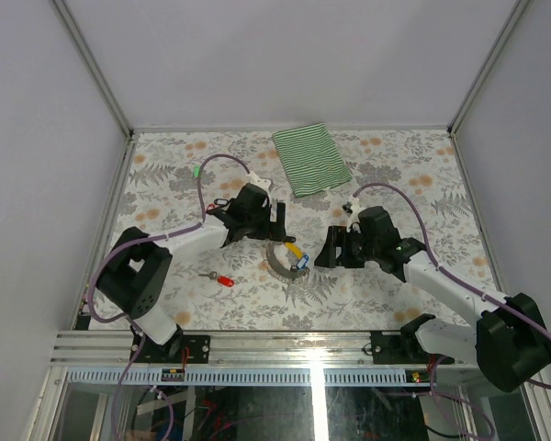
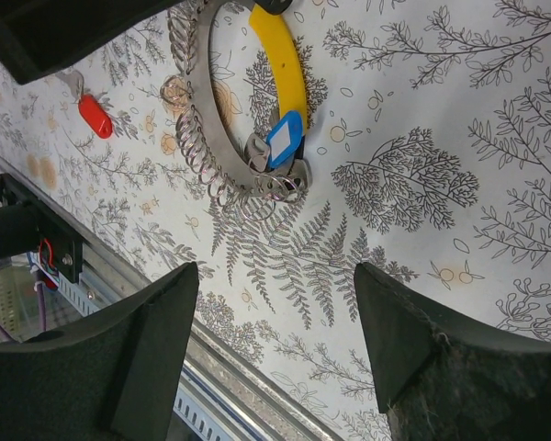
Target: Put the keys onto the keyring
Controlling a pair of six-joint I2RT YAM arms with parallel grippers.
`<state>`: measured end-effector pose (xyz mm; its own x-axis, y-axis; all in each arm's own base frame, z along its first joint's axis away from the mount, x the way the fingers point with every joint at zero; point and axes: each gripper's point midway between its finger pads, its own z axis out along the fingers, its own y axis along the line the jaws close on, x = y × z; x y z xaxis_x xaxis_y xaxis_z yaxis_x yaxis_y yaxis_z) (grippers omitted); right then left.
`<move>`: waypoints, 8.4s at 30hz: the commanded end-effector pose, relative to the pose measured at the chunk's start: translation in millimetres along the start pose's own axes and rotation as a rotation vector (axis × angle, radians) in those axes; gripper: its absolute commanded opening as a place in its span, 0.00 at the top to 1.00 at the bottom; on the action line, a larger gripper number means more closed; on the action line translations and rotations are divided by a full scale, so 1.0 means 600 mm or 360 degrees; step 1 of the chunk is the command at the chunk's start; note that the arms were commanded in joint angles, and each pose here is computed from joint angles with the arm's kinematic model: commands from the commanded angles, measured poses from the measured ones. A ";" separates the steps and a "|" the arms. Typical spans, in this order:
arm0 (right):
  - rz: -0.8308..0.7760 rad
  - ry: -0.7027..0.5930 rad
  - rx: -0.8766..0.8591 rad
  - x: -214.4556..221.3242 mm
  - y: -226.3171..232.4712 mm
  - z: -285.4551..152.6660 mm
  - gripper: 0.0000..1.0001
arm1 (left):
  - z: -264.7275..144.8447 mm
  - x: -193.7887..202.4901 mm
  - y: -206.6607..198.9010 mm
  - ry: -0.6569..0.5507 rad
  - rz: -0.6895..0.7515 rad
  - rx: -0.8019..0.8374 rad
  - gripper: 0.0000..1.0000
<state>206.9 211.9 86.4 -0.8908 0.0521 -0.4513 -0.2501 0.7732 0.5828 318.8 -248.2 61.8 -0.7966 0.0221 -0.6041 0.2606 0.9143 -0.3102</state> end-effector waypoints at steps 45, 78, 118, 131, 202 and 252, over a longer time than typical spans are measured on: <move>-0.0150 -0.0137 0.0114 -0.019 -0.017 -0.016 0.21 | 0.012 0.107 0.042 0.0275 0.0161 -0.0408 0.73; 0.0303 -0.0144 -0.0127 0.069 0.024 0.043 0.36 | -0.053 0.084 -0.108 -0.0015 0.0248 0.0175 0.41; 0.0366 -0.0172 -0.0182 0.008 0.029 0.133 0.36 | -0.046 0.159 0.065 0.0236 -0.0033 -0.0364 0.37; 0.0164 -0.0260 -0.0242 -0.077 0.015 0.124 0.36 | -0.053 0.232 -0.012 0.0364 0.0003 -0.0243 0.40; -0.0058 -0.0088 -0.0292 0.021 0.010 0.098 0.93 | -0.103 0.132 -0.138 0.0008 0.0246 0.0161 0.41; -0.0788 -0.0368 -0.0421 -0.179 0.259 -0.212 1.00 | -0.351 -0.098 -0.306 -0.1112 0.0785 0.0971 0.28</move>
<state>221.4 243.1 269.3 -0.6089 -0.1625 -0.7764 -0.6872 0.5970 0.4139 207.8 -318.6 258.8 -0.1632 0.0564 -0.9850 0.8175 0.5666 -0.1030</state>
